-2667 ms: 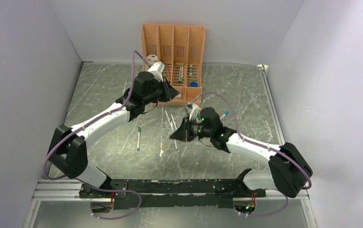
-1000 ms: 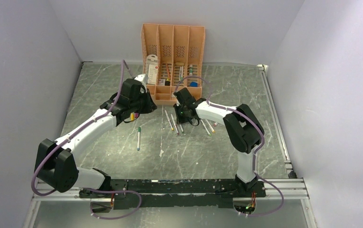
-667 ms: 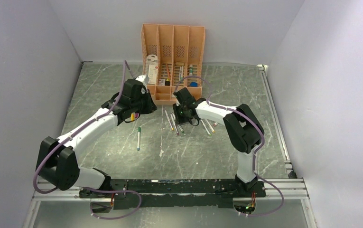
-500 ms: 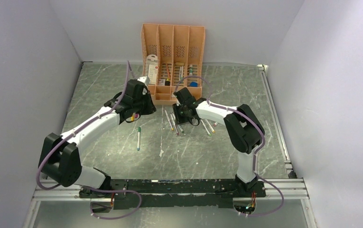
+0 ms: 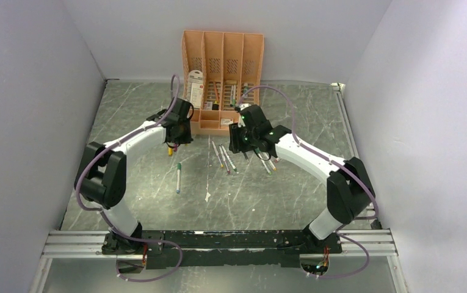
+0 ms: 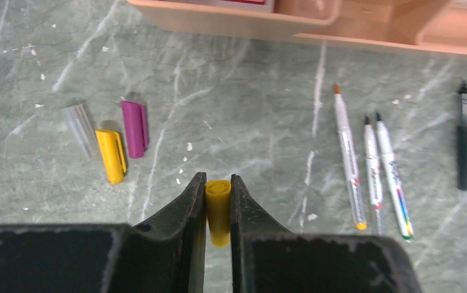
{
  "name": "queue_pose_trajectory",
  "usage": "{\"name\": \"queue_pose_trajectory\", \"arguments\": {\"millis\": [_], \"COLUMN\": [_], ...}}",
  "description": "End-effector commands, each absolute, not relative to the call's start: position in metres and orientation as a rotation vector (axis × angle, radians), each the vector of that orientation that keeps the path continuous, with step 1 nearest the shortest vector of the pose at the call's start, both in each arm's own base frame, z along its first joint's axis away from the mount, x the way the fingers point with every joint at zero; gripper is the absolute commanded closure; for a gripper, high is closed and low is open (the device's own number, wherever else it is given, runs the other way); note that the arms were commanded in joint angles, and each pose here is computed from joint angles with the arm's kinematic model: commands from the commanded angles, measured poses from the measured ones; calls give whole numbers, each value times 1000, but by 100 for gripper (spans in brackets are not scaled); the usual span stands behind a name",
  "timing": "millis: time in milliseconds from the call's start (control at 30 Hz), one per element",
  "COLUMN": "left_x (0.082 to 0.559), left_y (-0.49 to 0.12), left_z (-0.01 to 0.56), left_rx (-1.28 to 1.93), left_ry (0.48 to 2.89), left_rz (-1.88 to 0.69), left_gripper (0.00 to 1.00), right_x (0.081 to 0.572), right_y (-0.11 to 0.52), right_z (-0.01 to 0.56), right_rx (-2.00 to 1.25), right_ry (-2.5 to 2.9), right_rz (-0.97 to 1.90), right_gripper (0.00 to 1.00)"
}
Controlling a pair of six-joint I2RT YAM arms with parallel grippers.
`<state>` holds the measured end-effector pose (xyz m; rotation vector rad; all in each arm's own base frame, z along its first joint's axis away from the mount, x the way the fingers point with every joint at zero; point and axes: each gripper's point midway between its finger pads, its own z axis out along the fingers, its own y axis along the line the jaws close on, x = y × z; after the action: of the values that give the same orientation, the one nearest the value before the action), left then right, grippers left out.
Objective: Open the pen caps
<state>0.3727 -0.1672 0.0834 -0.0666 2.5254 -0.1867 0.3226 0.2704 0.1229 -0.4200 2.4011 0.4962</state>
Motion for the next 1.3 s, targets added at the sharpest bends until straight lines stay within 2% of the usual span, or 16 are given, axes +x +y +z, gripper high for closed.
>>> {"name": "queue_pose_trajectory", "arguments": {"millis": [0, 567, 1267], "left_x": [379, 395, 401], "left_y": [-148, -122, -123], "left_z": [76, 35, 25], "left_rx": [-88, -130, -140], "left_ry": [2544, 2599, 2616], "left_rz": [-64, 197, 201], "left_gripper": [88, 83, 68], "right_x": [303, 289, 289], "right_y": [264, 268, 269], "right_z": [126, 125, 121], "right_rx": [-418, -442, -458], "right_ry": [2415, 2398, 2403], "right_rz": [544, 624, 629], "right_gripper": [55, 52, 49]}}
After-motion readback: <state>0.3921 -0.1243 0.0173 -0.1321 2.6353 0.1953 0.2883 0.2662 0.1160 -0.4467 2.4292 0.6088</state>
